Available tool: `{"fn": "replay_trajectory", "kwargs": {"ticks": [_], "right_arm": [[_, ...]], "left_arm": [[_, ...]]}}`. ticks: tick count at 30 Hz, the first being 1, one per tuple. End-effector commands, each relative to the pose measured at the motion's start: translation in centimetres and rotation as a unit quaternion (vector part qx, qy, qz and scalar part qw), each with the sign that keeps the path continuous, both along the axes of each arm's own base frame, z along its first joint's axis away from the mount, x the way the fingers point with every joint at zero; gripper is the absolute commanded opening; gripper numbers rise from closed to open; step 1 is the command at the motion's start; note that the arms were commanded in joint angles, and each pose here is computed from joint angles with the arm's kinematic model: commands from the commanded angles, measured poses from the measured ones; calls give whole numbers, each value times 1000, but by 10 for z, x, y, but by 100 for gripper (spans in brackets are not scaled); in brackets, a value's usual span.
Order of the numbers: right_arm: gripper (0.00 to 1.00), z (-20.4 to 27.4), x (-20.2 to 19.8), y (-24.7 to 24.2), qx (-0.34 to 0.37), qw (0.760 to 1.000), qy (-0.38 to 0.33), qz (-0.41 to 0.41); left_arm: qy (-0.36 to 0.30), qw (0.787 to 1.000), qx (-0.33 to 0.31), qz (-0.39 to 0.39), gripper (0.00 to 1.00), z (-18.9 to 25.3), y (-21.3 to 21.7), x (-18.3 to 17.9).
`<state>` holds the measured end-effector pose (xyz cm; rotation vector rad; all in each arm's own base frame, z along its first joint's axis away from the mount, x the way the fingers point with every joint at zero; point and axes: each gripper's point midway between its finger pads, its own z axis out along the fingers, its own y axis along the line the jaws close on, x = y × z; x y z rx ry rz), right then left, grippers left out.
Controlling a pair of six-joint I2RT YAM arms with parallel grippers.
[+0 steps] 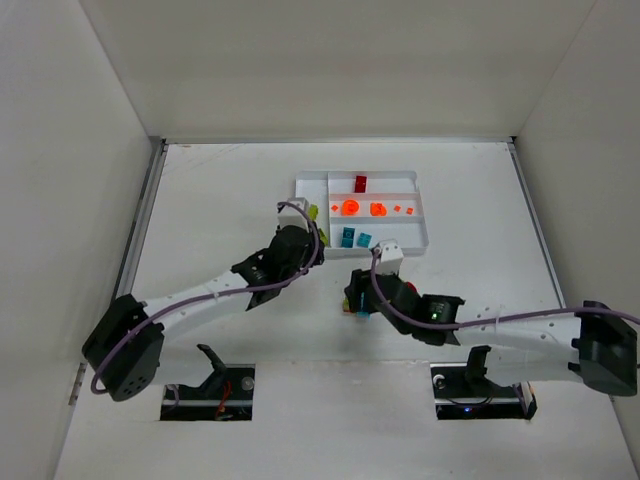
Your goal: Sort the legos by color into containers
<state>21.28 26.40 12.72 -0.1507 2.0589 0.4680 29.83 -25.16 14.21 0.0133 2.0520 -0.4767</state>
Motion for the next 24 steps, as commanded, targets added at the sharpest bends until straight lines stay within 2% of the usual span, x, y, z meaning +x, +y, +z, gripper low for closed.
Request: {"fn": "replay_trajectory", "kwargs": {"ticks": [1,5,13,24], "right_arm": [[69,-14,-26,-14,-40,998,31,-25],[74,-24,-40,-11,-65,996,63,-27],[72,-50,-47,-6,-109,989,96,-32],[57,-69,-34,-1,-115,987,101,-49]], "left_arm": [[33,999,-6,20,36,-19,17,-19],[47,999,-13,17,36,-32,21,-38],[63,997,-42,-2,38,-39,16,-66],[90,993,-81,-17,44,-46,13,-89]]}}
